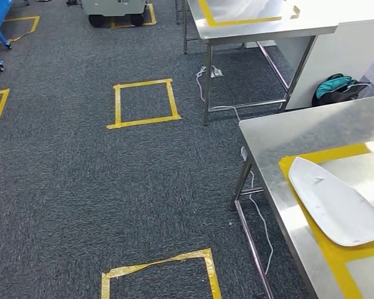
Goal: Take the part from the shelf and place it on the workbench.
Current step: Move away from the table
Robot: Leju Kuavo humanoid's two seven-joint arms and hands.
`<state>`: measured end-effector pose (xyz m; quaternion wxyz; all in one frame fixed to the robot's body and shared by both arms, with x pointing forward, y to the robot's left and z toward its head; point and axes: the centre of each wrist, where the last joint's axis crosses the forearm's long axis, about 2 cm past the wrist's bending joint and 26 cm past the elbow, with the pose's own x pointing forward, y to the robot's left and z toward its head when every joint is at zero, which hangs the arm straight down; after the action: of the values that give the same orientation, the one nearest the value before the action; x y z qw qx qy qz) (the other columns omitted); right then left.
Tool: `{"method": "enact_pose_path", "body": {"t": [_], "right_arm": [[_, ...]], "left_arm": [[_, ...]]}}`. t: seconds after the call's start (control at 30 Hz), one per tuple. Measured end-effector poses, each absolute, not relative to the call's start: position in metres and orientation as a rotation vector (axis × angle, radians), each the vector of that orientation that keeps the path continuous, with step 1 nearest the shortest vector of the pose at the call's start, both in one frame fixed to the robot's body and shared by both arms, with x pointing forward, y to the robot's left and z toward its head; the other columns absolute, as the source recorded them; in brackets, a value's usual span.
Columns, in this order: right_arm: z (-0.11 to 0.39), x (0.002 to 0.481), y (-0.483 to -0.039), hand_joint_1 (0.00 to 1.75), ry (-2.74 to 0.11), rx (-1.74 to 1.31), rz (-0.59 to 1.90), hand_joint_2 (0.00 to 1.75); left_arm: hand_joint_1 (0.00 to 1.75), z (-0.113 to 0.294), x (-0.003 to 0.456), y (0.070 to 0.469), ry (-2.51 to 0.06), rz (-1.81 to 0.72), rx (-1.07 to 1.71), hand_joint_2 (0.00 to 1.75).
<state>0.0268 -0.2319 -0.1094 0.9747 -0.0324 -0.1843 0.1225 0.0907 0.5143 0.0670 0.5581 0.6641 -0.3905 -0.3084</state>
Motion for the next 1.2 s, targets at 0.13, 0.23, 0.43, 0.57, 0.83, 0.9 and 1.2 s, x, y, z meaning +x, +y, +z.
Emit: {"method": "enact_pose_path", "body": {"t": [0.13, 0.23, 0.43, 0.57, 0.83, 0.9, 1.2], "right_arm": [[-0.109, 0.027, -0.232, 0.00, -0.372, -0.066, 0.249, 0.00], [-0.110, 0.025, -0.232, 0.00, -0.368, -0.066, 0.248, 0.00], [-0.109, 0.026, -0.232, 0.00, -0.367, -0.065, 0.249, 0.00], [-0.109, 0.027, -0.233, 0.00, -0.368, -0.067, 0.251, 0.00], [-0.110, 0.026, -0.233, 0.00, -0.367, -0.061, 0.252, 0.00], [-0.110, 0.026, -0.233, 0.00, -0.371, -0.059, 0.251, 0.00], [-0.109, 0.027, -0.233, 0.00, -0.386, -0.056, 0.246, 0.00]], "left_arm": [[0.00, 0.059, 0.091, 0.512, -0.903, -0.727, 1.541, 0.00], [0.00, 0.044, 0.086, 0.506, -0.875, -0.718, 1.495, 0.00], [0.00, 0.023, 0.073, 0.504, -0.797, -0.681, 1.437, 0.00], [0.00, 0.009, 0.059, 0.504, -0.744, -0.653, 1.379, 0.00], [0.00, -0.017, 0.052, 0.492, -0.735, -0.551, 1.227, 0.00], [0.00, -0.026, 0.052, 0.486, -0.772, -0.453, 1.130, 0.00], [0.00, -0.063, 0.041, 0.452, -0.769, -0.142, 0.879, 0.00]]}}
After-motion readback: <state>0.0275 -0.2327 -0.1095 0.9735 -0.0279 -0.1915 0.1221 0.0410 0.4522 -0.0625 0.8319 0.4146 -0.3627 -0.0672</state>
